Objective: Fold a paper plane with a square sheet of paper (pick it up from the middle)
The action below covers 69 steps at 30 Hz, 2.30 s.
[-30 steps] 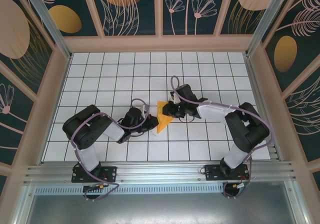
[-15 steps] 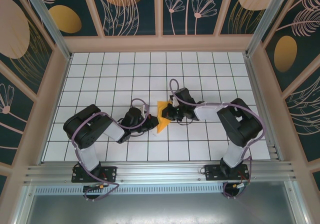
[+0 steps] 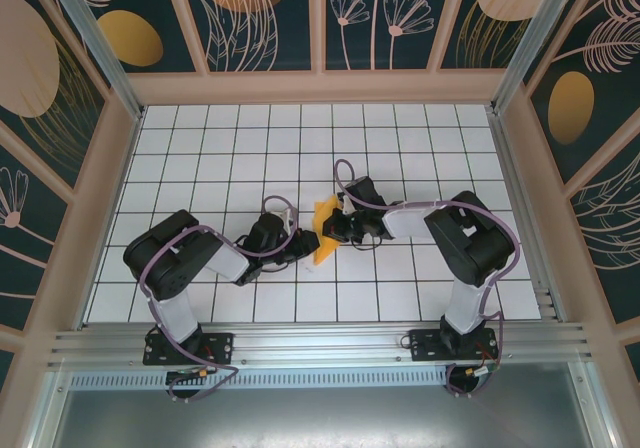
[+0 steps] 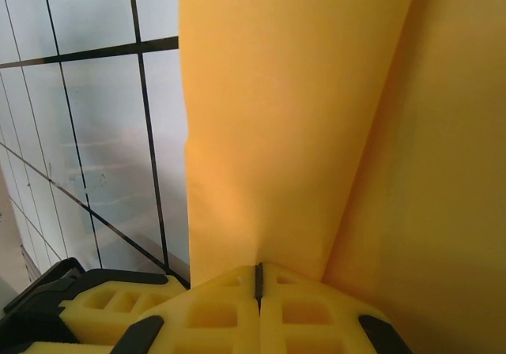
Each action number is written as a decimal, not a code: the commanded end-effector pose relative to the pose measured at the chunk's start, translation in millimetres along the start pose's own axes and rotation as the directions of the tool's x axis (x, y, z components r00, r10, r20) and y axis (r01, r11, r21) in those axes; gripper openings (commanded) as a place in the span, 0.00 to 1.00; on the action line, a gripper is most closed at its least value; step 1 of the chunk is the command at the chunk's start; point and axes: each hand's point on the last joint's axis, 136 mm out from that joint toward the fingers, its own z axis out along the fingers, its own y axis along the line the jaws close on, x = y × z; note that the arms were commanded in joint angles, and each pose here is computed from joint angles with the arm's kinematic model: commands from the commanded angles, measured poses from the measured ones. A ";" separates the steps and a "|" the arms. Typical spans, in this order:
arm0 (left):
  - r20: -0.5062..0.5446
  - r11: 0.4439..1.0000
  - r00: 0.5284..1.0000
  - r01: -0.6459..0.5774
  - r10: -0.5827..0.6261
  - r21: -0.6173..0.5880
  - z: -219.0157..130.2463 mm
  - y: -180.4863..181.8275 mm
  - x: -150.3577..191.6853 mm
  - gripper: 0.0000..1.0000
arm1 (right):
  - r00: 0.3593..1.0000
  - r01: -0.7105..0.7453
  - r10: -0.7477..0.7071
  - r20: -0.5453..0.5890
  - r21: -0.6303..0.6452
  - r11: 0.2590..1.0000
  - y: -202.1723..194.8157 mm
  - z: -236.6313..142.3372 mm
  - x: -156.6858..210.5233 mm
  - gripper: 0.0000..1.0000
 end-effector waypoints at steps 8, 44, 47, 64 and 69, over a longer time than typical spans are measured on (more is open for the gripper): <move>0.049 0.999 0.999 0.015 -0.013 -0.041 -3.1 7.2 -18.2 0.27 | 0.999 0.032 -0.032 0.025 0.028 0.999 1.0 -3.5 -6.1 0.07; 0.032 0.991 0.999 0.007 -0.003 -0.132 15.8 28.7 -29.8 0.03 | 0.998 0.038 -0.033 0.048 -0.119 0.992 35.4 -38.0 14.1 0.10; 0.023 0.990 1.000 -0.010 0.013 -0.142 16.2 31.0 -28.5 0.02 | 0.999 0.042 -0.041 0.011 -0.123 0.991 36.6 -29.9 26.3 0.07; 0.000 0.989 1.000 -0.023 0.024 -0.149 18.0 35.2 -24.2 0.01 | 0.999 -0.004 0.001 -0.032 -0.097 0.995 19.6 -4.3 42.8 0.04; -0.007 0.989 1.000 -0.024 0.023 -0.143 18.6 35.1 -22.6 0.01 | 0.999 -0.008 0.011 0.030 -0.088 0.996 17.1 -18.0 32.8 0.02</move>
